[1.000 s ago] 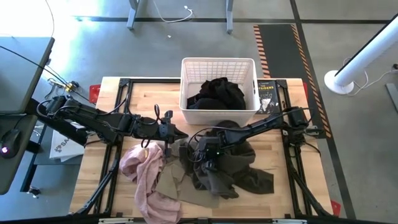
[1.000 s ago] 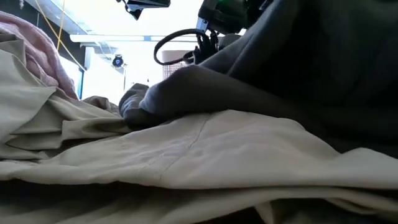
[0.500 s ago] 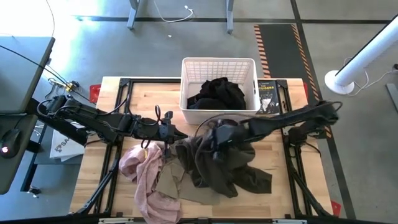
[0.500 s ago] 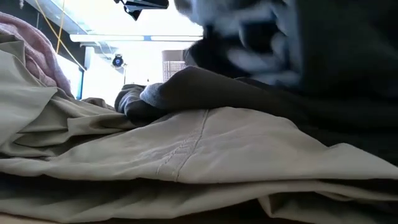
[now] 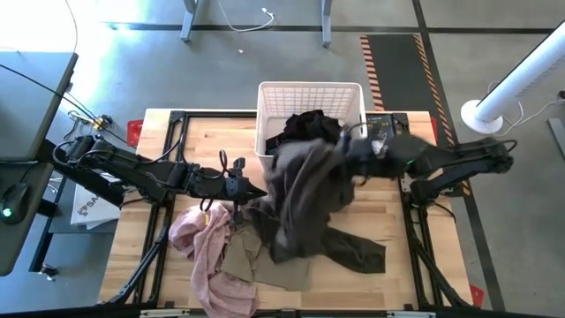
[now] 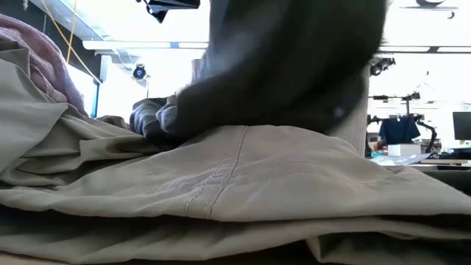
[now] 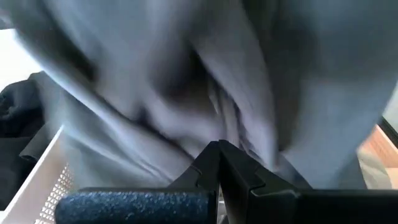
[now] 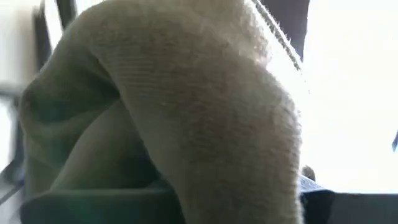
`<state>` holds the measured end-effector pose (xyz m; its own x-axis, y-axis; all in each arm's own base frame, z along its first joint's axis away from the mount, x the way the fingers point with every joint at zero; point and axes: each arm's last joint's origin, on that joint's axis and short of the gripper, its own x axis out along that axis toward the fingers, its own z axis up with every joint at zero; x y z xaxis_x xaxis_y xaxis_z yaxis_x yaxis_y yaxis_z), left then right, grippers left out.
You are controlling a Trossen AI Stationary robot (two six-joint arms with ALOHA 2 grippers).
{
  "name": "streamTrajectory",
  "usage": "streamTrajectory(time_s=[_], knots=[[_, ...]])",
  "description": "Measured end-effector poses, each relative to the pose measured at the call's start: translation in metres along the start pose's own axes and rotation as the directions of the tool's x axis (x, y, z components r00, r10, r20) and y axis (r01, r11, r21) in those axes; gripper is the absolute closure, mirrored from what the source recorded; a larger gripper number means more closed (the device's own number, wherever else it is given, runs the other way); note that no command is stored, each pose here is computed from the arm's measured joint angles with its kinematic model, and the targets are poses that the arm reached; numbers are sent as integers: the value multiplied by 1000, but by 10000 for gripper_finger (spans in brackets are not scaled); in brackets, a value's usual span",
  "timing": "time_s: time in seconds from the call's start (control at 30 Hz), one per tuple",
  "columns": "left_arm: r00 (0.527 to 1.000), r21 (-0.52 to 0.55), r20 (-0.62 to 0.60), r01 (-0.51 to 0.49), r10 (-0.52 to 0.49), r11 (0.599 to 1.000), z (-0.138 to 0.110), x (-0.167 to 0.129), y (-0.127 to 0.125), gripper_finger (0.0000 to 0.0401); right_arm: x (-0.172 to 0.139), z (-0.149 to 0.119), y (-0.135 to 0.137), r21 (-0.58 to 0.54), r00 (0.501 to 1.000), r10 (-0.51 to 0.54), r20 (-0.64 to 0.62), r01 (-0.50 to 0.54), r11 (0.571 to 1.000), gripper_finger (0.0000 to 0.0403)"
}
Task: Sort clothes
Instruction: Put the gray pants into the laundry bin
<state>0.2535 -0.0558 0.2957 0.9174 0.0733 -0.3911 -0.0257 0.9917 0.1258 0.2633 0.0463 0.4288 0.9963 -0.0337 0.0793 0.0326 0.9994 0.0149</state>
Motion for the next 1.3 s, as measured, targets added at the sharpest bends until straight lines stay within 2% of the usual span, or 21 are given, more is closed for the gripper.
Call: streamTrajectory(time_s=[0.07,0.13,0.2,0.27,0.33,0.37,0.5,0.6,0.7,0.8,0.87,0.97,1.1,1.2,1.3], knots=[[1000,-1,3,-2,2,1000,0,0,0,398,-7,20,-9,-50,986,-58,159,67,997,340],[1000,-4,15,-13,13,1000,1,0,1,398,-16,40,-21,-69,937,-107,333,138,988,340],[999,3,24,-26,26,1000,2,0,1,398,-25,59,-34,-57,852,-139,505,193,979,340],[999,20,27,-30,29,999,3,0,1,398,-33,74,-46,-60,755,-123,645,210,976,340],[999,30,29,-37,36,999,3,0,1,398,-38,89,-57,-76,689,-109,716,233,969,340],[998,36,29,-50,49,998,3,0,2,398,-39,96,-62,-82,672,-114,732,252,964,340],[995,46,35,-97,96,994,4,-3,4,398,-31,123,-82,-96,622,-157,767,353,931,340],[992,40,55,-120,118,992,7,-9,6,398,-15,143,-100,-113,612,-235,755,474,873,340],[989,30,74,-130,127,991,10,-16,9,398,6,153,-125,-167,667,-380,641,604,780,340],[988,20,92,-128,125,992,12,-24,10,398,29,146,-157,-246,700,-566,435,697,673,340],[989,19,91,-122,120,992,12,-29,10,398,42,132,-178,-297,709,-660,249,704,645,340],[990,24,91,-107,104,994,12,-35,8,398,53,104,-203,-332,691,-723,-13,679,655,340],[989,30,94,-117,114,993,13,-41,5,398,63,56,-224,-371,616,-719,-321,617,694,340],[989,35,95,-119,116,992,12,-43,2,398,72,10,-232,-382,532,-640,-554,520,764,340],[989,39,97,-112,108,993,12,-43,-1,398,80,-34,-234,-314,482,-508,-714,428,847,340]])
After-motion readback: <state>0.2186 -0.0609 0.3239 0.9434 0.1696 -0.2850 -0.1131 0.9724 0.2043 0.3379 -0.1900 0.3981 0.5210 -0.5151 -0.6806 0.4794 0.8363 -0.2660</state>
